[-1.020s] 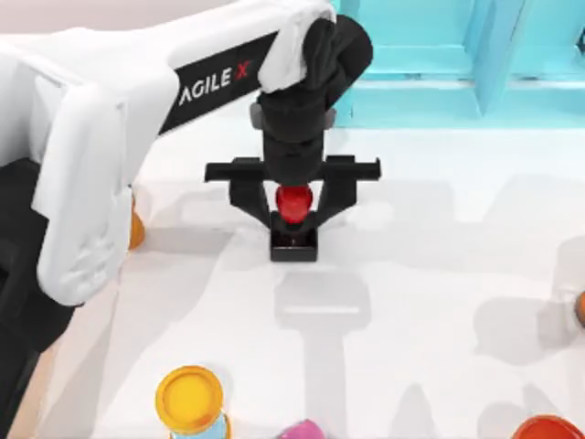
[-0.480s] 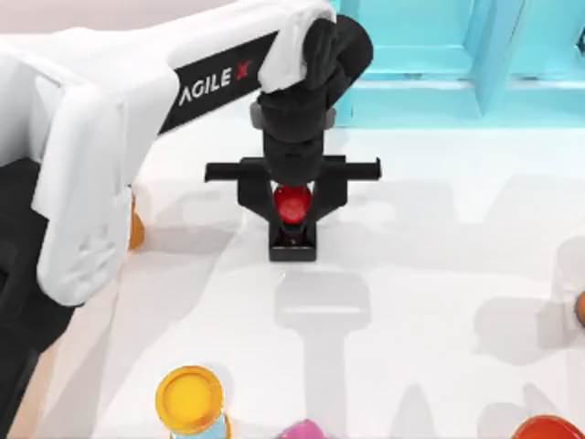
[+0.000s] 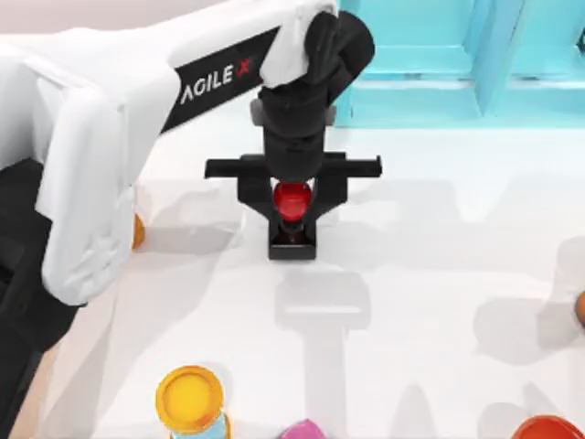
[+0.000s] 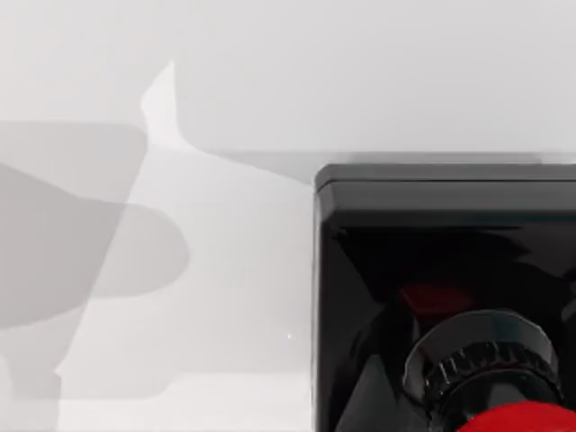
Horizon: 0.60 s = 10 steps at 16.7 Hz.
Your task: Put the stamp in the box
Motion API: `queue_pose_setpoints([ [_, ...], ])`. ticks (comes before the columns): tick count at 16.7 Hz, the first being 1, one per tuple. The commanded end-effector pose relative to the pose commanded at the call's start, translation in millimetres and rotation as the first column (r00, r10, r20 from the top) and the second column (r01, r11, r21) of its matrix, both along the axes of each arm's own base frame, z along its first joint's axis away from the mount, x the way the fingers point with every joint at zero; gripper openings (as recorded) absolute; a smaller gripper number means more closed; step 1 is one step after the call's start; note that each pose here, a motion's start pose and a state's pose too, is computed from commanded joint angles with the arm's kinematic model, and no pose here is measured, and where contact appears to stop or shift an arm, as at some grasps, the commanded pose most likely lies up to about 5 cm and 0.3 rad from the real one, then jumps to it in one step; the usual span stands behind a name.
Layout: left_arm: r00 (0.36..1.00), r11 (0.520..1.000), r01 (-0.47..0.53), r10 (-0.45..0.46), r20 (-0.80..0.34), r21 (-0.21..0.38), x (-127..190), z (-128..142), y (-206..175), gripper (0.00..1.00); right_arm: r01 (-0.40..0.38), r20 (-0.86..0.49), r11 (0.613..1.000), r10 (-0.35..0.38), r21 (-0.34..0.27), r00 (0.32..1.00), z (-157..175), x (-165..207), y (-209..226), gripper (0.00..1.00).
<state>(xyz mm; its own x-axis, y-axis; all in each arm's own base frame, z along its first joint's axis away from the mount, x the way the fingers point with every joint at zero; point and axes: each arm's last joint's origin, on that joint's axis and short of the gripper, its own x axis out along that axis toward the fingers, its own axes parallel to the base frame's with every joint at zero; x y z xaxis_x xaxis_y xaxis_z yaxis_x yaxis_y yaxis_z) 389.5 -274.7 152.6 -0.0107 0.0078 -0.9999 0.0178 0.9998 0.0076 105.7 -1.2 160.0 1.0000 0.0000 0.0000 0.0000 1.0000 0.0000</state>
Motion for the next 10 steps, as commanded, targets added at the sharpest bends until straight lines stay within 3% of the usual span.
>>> queue_pose_setpoints([
  [10,1.000,1.000,0.001,-0.001,0.011,-0.008,0,91,0,0.00,0.000,0.000,1.000,0.000,0.000,1.000,0,0,0,1.00],
])
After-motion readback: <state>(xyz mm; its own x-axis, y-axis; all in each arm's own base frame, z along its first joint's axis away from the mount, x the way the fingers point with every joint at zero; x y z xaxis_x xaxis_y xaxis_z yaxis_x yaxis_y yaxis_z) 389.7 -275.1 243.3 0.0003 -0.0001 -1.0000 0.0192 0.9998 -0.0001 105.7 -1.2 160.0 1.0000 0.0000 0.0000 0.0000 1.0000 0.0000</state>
